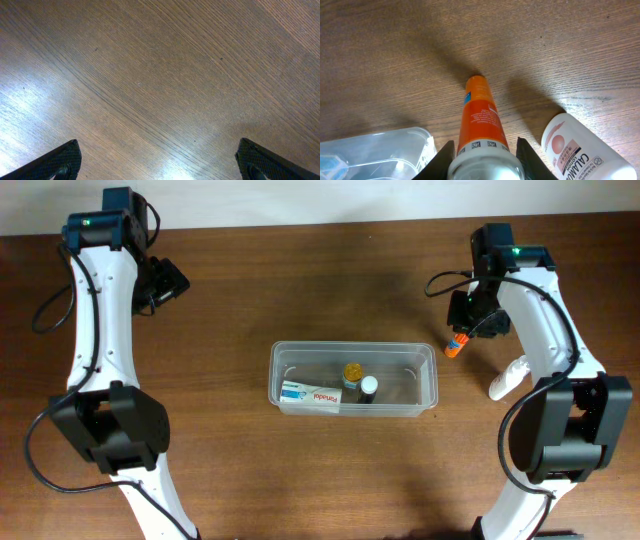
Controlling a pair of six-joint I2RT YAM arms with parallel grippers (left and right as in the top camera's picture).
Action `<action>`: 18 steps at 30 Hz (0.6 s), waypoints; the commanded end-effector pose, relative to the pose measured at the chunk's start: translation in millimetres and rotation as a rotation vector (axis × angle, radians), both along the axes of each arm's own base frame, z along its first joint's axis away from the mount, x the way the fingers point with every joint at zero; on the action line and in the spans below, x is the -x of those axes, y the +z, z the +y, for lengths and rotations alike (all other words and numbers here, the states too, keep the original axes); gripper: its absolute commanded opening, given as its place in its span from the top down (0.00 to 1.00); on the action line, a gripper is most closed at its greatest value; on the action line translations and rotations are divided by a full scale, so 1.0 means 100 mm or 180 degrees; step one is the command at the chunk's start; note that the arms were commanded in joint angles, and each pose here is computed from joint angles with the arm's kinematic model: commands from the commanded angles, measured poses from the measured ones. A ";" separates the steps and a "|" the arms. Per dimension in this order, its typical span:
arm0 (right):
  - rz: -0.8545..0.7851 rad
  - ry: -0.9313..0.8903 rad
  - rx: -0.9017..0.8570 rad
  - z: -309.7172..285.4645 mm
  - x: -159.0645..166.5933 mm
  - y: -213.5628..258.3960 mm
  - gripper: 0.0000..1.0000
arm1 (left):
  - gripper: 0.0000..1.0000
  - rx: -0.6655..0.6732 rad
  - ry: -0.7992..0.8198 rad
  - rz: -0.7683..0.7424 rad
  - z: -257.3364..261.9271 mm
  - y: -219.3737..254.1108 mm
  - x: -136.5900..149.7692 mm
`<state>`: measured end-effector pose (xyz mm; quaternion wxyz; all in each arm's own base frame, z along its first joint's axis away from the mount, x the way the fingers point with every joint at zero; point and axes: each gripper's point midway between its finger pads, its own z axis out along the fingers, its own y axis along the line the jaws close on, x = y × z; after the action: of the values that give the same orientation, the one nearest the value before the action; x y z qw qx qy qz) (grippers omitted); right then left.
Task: Pack container
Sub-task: 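Lower the right gripper and close it on the orange-capped tube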
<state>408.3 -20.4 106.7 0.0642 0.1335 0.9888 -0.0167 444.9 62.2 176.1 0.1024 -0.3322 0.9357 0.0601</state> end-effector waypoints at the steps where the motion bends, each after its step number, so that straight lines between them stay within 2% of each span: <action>1: 0.0015 -0.0037 0.0054 -0.05 -0.01 -0.01 0.73 | 0.01 -0.0049 -0.0021 -0.0104 0.03 0.15 0.01; 10: 0.0036 -0.0037 0.0054 -0.05 0.00 -0.01 0.79 | 0.01 -0.0049 -0.0021 -0.0104 0.03 0.15 0.01; 18: 0.0037 -0.0038 0.0053 -0.05 0.01 -0.01 0.79 | 0.01 -0.0049 -0.0021 -0.0104 0.03 0.15 0.01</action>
<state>405.6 -21.8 106.7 0.0592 0.1340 0.9890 -0.0217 444.8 62.2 176.0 0.1023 -0.3324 0.9357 0.0601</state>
